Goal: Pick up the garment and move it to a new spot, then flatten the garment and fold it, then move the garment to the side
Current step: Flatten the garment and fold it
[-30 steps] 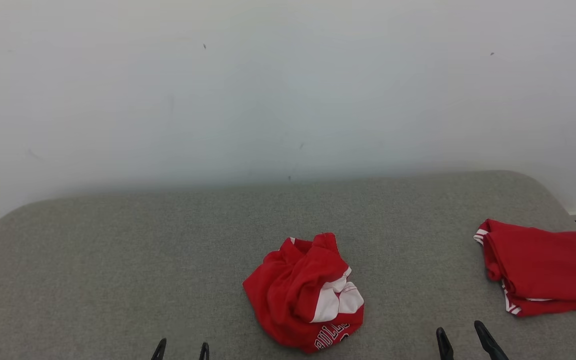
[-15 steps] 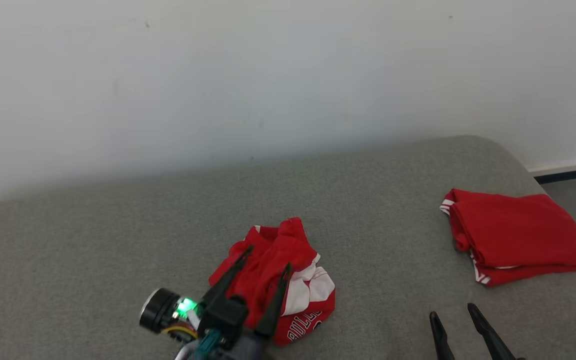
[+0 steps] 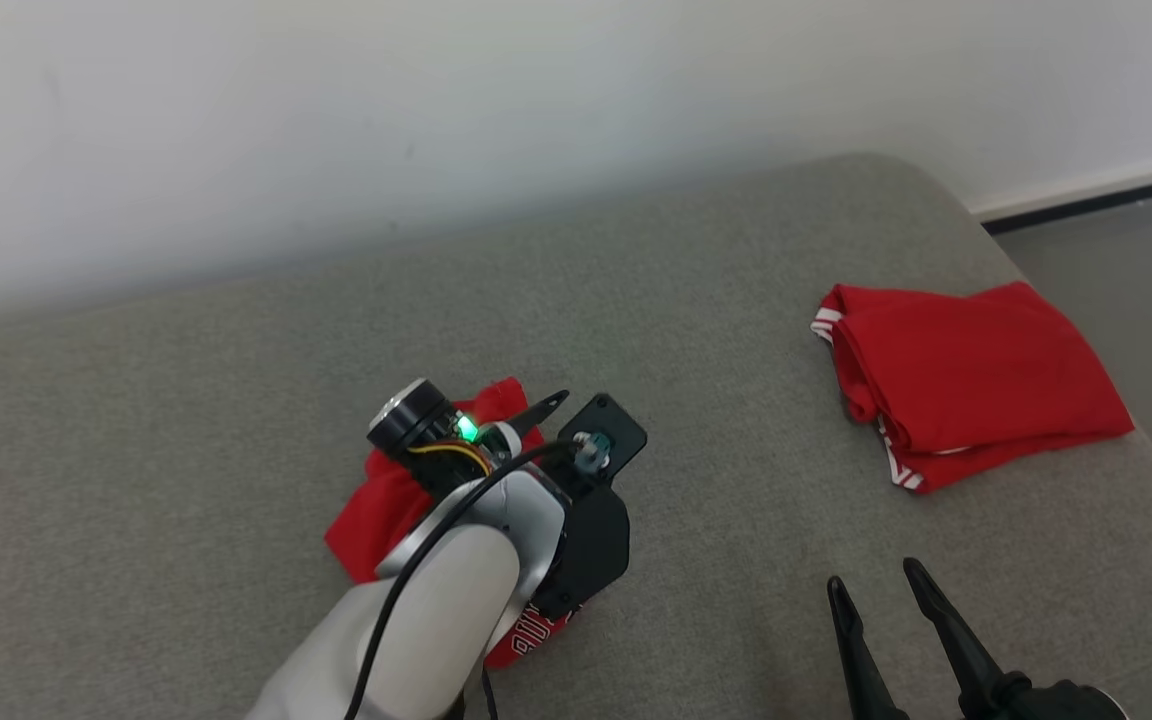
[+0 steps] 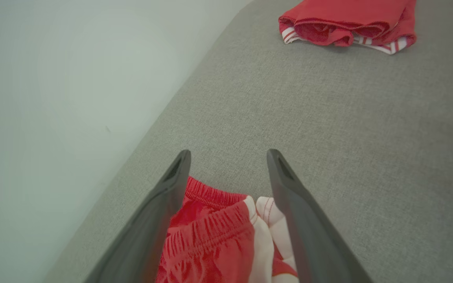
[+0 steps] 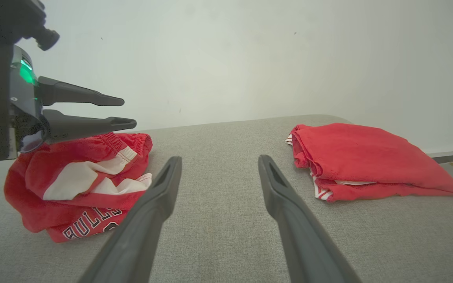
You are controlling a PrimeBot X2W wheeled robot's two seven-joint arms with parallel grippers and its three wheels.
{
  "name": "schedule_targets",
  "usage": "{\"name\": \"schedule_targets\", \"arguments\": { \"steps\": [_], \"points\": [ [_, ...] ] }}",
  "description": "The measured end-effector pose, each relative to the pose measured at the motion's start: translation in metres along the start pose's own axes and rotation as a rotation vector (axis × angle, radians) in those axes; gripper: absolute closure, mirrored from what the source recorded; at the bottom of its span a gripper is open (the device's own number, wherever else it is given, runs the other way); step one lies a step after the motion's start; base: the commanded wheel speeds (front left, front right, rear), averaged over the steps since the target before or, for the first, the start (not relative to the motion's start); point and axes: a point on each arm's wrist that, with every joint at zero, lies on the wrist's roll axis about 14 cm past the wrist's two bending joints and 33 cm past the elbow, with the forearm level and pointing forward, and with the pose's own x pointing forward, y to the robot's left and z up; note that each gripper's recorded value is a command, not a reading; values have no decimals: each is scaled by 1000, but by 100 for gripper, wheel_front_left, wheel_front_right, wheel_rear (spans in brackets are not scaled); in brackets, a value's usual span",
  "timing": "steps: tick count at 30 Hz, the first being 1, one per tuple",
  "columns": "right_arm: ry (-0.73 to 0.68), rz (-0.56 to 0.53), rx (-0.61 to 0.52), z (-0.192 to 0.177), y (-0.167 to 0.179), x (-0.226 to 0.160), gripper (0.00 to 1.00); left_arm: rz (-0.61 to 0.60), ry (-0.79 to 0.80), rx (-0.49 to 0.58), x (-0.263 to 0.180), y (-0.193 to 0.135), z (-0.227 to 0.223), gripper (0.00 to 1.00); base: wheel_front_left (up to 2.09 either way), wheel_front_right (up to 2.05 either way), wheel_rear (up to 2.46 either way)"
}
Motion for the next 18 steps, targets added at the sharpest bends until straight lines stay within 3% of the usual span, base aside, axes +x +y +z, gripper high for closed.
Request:
{"name": "schedule_targets", "arguments": {
  "steps": [7,13,14,15,18],
  "points": [
    [26,-30,-12,-5,-9,8,0,-76,252,55,24,-8,-41,0,0,0,0],
    [44,-39,-18,-10,-13,10,0,-94,288,61,28,-9,-44,0,0,0,0],
    [44,-36,-17,-10,-12,11,0,-91,298,59,26,-7,-45,41,0,0,0],
    [44,-30,-15,-10,-10,12,0,-94,312,49,24,-8,-48,100,0,0,0],
    [39,-14,-12,-10,-6,14,0,-131,350,12,15,-21,-56,100,0,0,0]
  ]
}}
